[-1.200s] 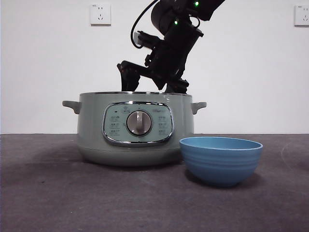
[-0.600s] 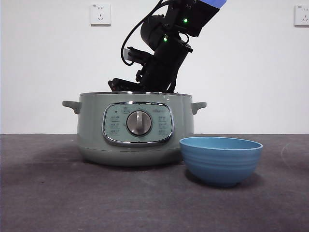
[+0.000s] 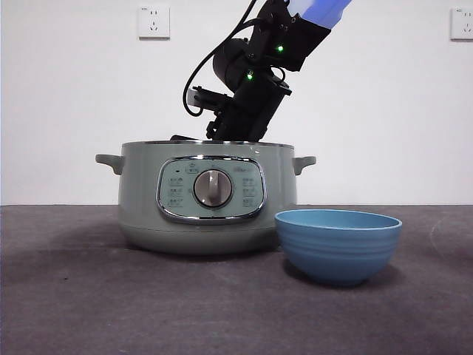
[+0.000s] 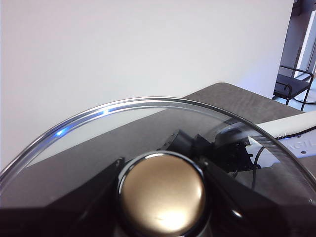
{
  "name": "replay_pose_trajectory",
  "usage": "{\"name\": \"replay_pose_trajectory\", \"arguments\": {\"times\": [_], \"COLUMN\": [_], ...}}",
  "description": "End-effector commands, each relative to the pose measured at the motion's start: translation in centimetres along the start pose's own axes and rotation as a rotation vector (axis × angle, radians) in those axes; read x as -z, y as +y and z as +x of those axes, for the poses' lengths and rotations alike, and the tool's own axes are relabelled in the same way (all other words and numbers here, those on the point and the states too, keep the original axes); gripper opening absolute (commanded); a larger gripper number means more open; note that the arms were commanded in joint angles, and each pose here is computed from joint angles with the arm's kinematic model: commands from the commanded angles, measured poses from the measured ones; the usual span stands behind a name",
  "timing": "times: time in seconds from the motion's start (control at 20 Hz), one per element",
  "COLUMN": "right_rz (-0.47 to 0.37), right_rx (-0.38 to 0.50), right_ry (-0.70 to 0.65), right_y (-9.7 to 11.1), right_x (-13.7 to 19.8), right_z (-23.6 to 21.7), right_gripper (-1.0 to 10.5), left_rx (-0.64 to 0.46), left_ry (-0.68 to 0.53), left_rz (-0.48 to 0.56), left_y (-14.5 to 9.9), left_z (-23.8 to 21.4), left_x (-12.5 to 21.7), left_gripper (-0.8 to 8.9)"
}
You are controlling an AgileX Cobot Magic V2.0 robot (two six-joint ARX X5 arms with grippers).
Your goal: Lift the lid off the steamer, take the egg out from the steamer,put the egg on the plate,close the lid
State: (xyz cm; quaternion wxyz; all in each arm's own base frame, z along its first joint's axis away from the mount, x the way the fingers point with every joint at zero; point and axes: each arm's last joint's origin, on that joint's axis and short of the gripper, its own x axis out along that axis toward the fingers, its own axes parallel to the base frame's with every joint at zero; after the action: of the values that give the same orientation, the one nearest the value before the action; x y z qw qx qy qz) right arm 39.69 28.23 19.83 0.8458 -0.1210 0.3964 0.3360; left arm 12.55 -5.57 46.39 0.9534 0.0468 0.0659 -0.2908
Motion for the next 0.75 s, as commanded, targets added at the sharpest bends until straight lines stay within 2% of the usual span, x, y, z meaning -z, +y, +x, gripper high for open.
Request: {"name": "replay_pose_trajectory", "arguments": {"times": [0.05, 0.2, 0.35, 0.5, 0.75], "right_rz": [-0.006, -0.026, -0.041, -0.038, -0.005], "right_rx": [-0.005, 0.018, 0.027, 0.056, 0.086], "right_ry": [-0.023, -0.131, -0.191, -0.186, -0.085], "right_y": [0.6, 1.4, 2.2, 2.1, 1.5], "right_x": [-0.3, -2.8, -4.1, -3.0, 0.0], "right_z": [-0.2, -6.0, -15.0, -23.3, -29.4], "right_gripper": [-0.1, -0.1, -0.1, -0.1, -0.1], "left_rx": [-0.006, -0.006, -0.006, -0.006, -0.005], "left_ry": [-0.061, -0.062, -0.062, -0.062, -0.061], "left_rz": [0.010, 0.010, 0.010, 0.010, 0.011], "left_y": [-0.1, -0.1, -0.1, -0.1, -0.1], "left_z": [-0.7, -0.6, -0.6, -0.6, -0.6], "left_x": [-0.6, -0.6, -0.6, -0.6, -0.6], "left_gripper": [-0.08, -0.08, -0.08, -0.08, -0.08]}}
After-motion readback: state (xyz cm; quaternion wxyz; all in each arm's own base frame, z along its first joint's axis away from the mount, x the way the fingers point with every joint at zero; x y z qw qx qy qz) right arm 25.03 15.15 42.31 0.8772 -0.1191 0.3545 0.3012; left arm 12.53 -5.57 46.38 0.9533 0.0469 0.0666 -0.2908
